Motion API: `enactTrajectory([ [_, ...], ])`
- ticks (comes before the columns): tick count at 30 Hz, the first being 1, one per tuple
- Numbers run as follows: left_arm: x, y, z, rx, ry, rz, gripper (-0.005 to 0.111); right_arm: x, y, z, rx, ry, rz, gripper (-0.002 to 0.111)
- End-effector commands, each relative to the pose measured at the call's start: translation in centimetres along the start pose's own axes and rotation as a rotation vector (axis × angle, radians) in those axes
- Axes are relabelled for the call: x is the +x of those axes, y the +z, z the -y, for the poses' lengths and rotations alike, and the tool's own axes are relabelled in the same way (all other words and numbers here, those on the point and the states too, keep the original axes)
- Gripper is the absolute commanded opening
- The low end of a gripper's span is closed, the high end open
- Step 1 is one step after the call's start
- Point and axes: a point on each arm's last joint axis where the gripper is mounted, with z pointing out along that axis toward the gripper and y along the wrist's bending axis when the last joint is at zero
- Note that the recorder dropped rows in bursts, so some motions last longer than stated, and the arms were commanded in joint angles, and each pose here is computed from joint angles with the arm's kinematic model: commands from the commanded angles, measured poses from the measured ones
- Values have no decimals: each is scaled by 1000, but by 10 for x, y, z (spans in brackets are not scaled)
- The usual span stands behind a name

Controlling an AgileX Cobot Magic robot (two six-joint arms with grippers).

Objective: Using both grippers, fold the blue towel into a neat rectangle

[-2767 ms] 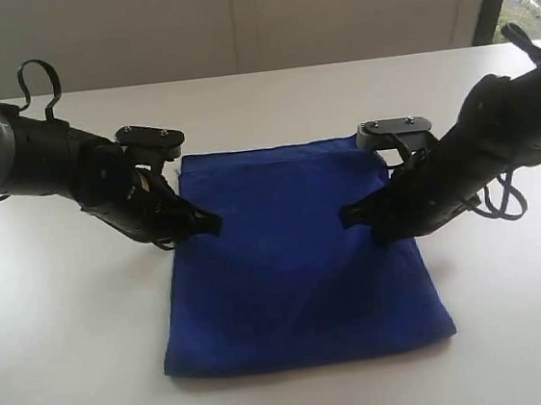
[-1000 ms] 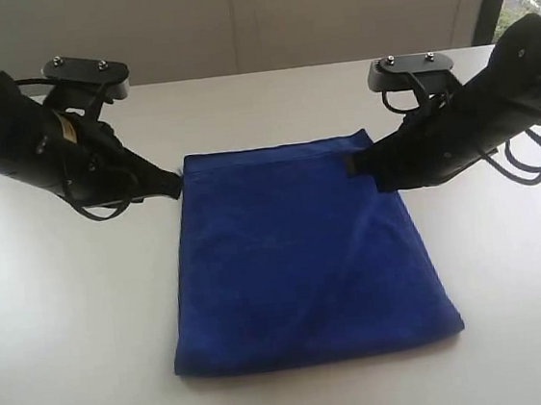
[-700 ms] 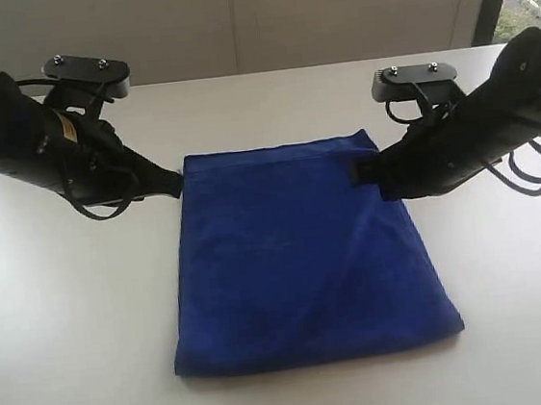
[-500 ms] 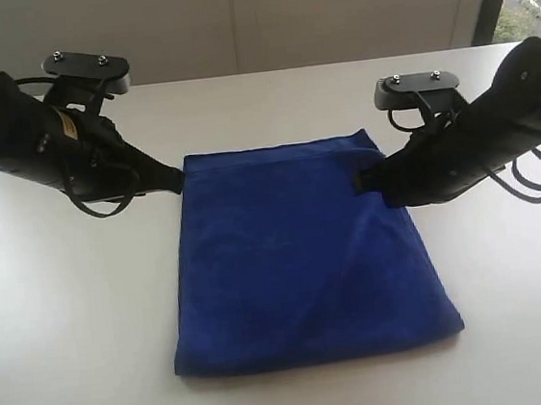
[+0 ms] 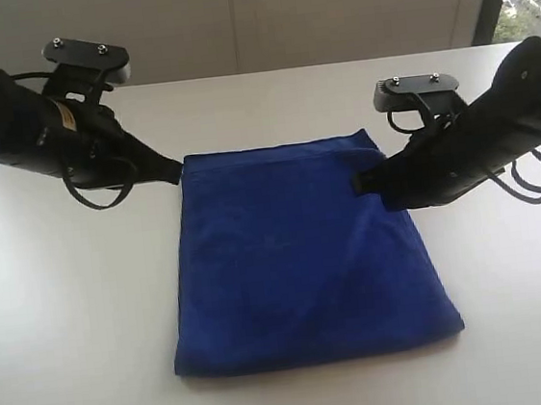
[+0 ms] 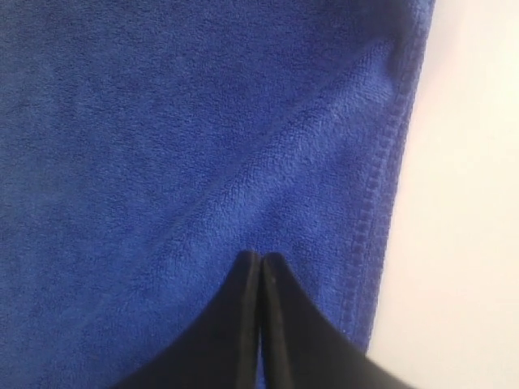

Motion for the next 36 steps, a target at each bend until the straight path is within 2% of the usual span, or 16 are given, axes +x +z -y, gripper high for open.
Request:
enactTrajectory([
  [1, -5, 9, -24, -47, -60, -28, 0, 1, -1, 0, 0, 4, 6, 0],
  [5, -1, 26, -37, -68, -122, -65, 0, -2, -2, 1, 12, 4, 35, 0],
  [12, 5, 54, -38, -48, -190, -67, 0, -6, -2, 2, 23, 54, 71, 0],
  [18, -39, 57, -56, -70, -175, -69, 0, -38, -18, 7, 12, 81, 147, 0],
  [21, -64, 61, -68, -62, -239, -72, 0, -61, -34, 16, 9, 96, 196, 0],
  [24, -74, 75, -68, 2, -311, -76, 0, -75, -34, 27, 21, 113, 220, 0],
  [29, -69, 107, -57, 127, -380, -126, 0, -84, -11, 33, 21, 115, 183, 0],
  [34, -55, 128, -54, 148, -400, -194, 0, -94, 13, 40, 33, 122, 179, 1],
  [36, -52, 131, -53, 153, -397, -213, 0, -94, 23, 43, 34, 126, 162, 6],
])
